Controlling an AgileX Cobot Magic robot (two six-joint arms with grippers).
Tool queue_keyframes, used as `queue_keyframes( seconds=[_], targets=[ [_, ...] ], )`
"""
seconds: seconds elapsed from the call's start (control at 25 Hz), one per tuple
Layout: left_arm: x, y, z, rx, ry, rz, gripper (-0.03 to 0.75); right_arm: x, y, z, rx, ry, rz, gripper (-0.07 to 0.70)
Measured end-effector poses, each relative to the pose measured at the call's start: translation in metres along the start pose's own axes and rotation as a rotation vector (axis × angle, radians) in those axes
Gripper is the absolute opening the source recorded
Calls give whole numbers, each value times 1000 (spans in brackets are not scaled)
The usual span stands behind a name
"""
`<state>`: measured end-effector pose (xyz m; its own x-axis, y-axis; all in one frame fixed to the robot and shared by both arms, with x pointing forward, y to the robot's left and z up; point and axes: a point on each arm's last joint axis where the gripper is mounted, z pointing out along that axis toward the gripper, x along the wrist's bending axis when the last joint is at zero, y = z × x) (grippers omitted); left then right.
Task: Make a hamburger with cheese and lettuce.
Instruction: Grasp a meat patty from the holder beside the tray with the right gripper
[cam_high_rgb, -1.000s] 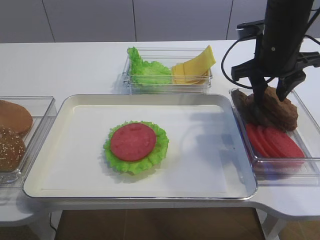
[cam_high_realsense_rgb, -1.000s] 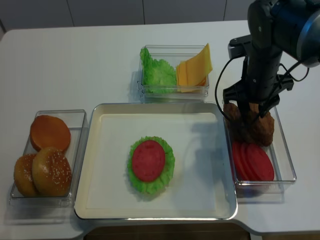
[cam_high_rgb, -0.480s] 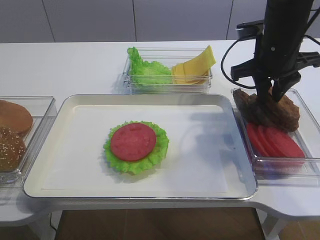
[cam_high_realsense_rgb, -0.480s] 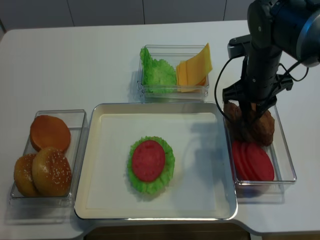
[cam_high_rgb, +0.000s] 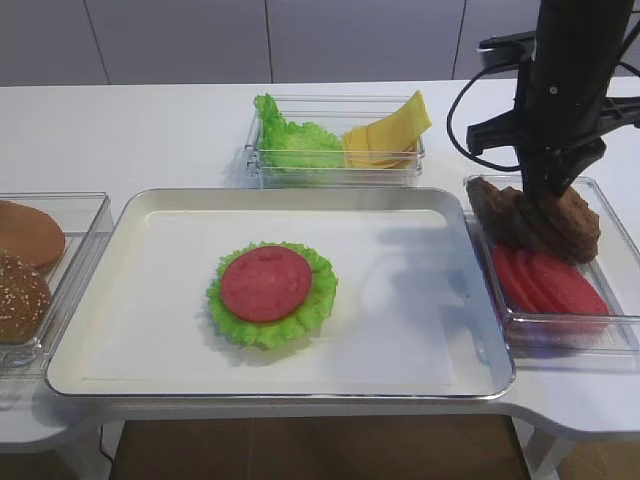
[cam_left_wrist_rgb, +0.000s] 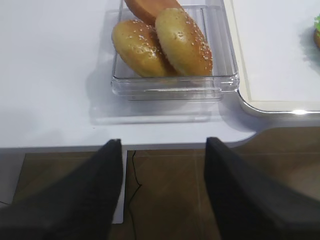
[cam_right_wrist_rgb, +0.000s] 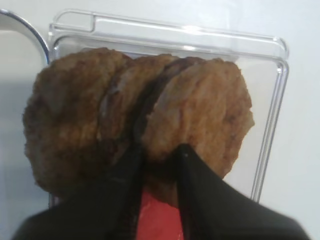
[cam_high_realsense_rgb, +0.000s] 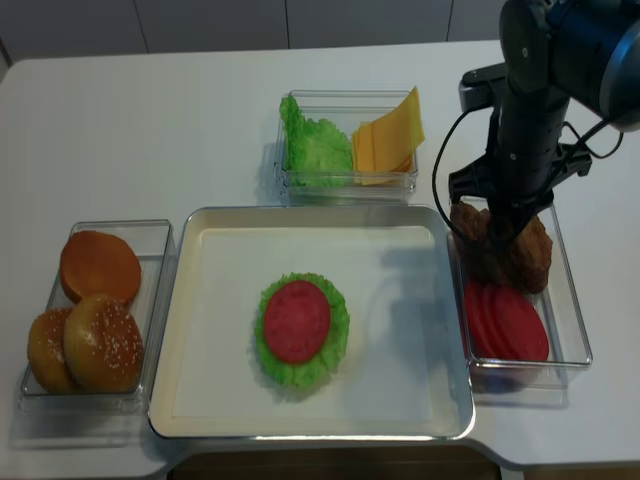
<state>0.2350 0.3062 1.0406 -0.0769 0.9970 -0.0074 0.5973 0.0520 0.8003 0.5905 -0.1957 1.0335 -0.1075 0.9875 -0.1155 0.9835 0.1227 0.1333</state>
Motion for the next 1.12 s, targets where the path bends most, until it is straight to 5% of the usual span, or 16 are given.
queue_keyframes(
  seconds=[1.12],
  targets=[
    [0,0,0,0,0,0,391,-5,-25,-67,-142,128,13,144]
  ],
)
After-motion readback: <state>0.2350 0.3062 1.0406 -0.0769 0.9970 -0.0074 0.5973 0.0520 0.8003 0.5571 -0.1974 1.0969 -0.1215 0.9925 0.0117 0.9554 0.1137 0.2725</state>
